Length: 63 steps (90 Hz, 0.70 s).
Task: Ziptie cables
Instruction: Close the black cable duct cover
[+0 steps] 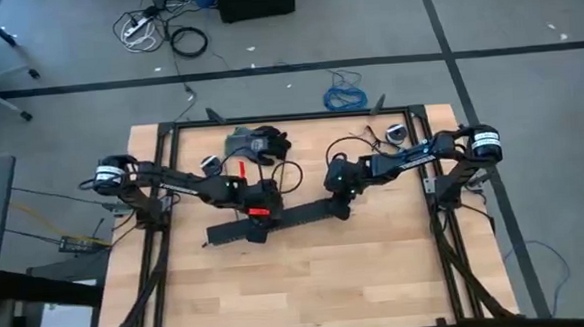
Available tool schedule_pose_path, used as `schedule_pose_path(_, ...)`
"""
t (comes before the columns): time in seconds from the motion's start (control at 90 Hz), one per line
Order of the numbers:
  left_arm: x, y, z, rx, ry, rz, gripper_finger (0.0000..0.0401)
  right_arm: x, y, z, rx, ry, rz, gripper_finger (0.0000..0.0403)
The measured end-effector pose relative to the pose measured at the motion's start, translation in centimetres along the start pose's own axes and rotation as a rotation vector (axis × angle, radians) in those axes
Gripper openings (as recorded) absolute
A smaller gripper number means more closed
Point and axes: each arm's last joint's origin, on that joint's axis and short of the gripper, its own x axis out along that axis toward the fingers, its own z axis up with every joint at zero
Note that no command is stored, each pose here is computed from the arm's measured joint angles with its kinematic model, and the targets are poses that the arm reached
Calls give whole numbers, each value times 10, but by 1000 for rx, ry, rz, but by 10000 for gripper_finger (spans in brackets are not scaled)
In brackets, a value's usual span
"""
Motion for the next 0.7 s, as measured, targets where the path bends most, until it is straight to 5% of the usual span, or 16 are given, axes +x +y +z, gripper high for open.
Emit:
schedule_pose_path(0.522,-52,-1,2,-101,-55,114,0,-22,0,-1,40,-3,-33,0)
schedule_pose_path(0.7,-79,-7,-19,-259,100,299,0,-21,12,-8,54,25,-23,0)
